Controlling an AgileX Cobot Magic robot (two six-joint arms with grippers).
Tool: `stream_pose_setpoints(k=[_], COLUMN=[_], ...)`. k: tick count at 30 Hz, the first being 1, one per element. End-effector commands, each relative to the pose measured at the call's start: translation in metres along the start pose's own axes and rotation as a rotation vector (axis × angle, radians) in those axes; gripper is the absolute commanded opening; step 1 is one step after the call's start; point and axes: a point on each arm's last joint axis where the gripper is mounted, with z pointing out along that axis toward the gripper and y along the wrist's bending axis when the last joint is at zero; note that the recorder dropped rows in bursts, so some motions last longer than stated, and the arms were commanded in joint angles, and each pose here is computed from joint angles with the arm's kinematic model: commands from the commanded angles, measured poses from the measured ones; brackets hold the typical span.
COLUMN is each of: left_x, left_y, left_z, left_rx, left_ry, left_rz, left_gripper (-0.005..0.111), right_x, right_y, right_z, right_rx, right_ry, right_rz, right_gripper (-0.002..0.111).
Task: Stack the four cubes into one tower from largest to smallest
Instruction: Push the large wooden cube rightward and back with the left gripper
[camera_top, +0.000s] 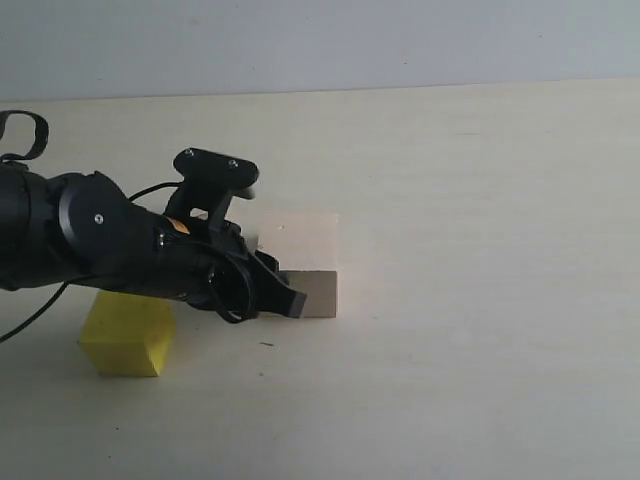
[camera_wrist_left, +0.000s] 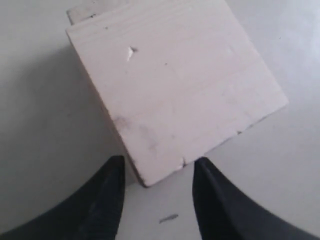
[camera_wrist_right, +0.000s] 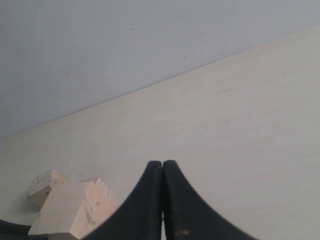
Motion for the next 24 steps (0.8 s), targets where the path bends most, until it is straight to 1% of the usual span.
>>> stream_pose_setpoints(k=[1, 24], left_x=[-0.0164, -0.0146], left_y=[0.0075, 0.0079], left_z=[-0.0004, -0.0004], left_rx=[-0.02, -0.01], left_ry=[-0.055, -0.032], left_rz=[-0.002, -0.004], left_gripper=[0.043, 0.043], right_x=[-0.0016, -0.0018], right_y=[0.001, 0.0011], right_z=[0.0001, 0.0001], right_rx=[-0.003, -0.004], right_ry=[-0.002, -0.004], right_rz=[-0.003, -0.003], right_gripper=[0.0, 0.0])
